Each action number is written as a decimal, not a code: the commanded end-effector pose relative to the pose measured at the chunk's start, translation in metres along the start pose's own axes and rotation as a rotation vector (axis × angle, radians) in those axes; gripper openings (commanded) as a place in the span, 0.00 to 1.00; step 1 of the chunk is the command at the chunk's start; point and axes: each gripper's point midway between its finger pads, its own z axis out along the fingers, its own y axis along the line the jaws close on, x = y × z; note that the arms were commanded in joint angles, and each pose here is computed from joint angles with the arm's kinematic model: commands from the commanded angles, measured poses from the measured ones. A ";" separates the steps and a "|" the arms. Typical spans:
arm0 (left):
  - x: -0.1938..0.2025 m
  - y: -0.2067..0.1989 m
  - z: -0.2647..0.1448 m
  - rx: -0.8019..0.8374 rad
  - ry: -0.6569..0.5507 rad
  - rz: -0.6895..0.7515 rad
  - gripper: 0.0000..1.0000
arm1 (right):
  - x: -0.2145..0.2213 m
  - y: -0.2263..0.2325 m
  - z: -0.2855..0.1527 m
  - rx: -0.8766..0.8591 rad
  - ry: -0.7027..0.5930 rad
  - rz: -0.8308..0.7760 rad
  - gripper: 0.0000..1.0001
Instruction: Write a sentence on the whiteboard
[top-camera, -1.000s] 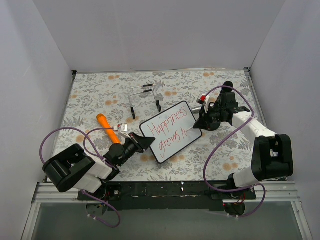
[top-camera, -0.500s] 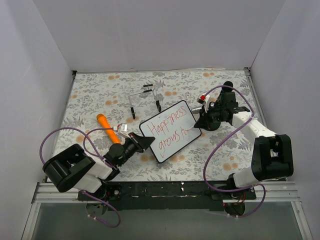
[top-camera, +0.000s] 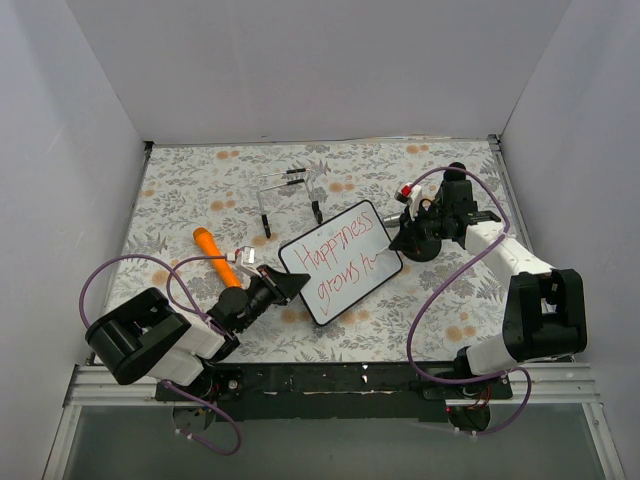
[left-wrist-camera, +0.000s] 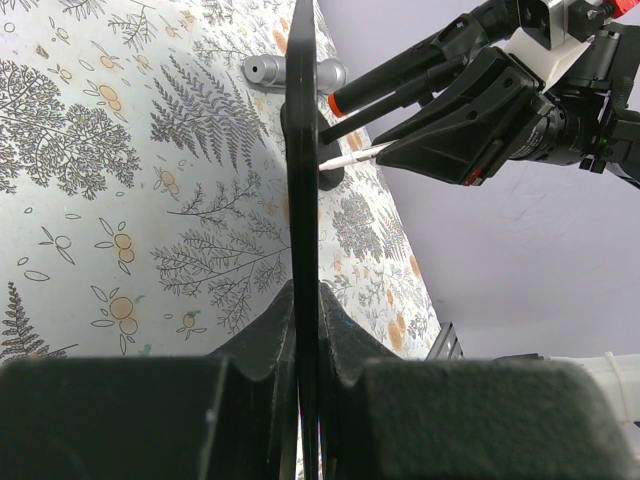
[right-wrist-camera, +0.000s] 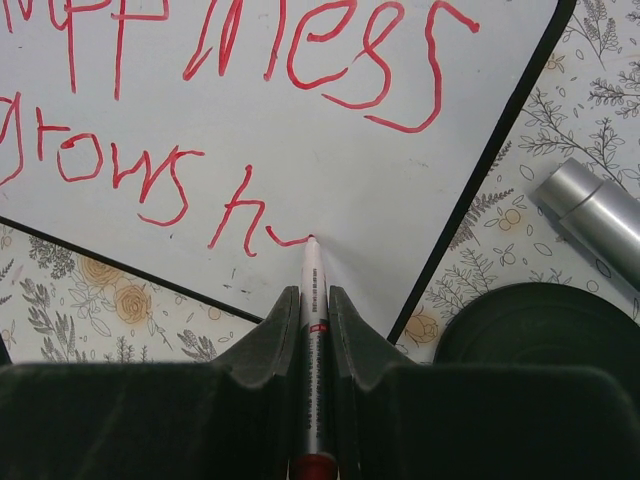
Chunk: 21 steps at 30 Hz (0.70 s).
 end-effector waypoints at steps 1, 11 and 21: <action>-0.021 -0.044 -0.012 0.197 -0.090 0.020 0.00 | -0.027 -0.007 -0.005 0.023 -0.058 -0.069 0.01; -0.021 -0.044 -0.012 0.199 -0.089 0.020 0.00 | -0.022 0.009 0.000 -0.058 -0.063 -0.067 0.01; -0.022 -0.044 -0.012 0.198 -0.092 0.020 0.00 | -0.002 0.017 0.003 -0.095 -0.013 -0.059 0.01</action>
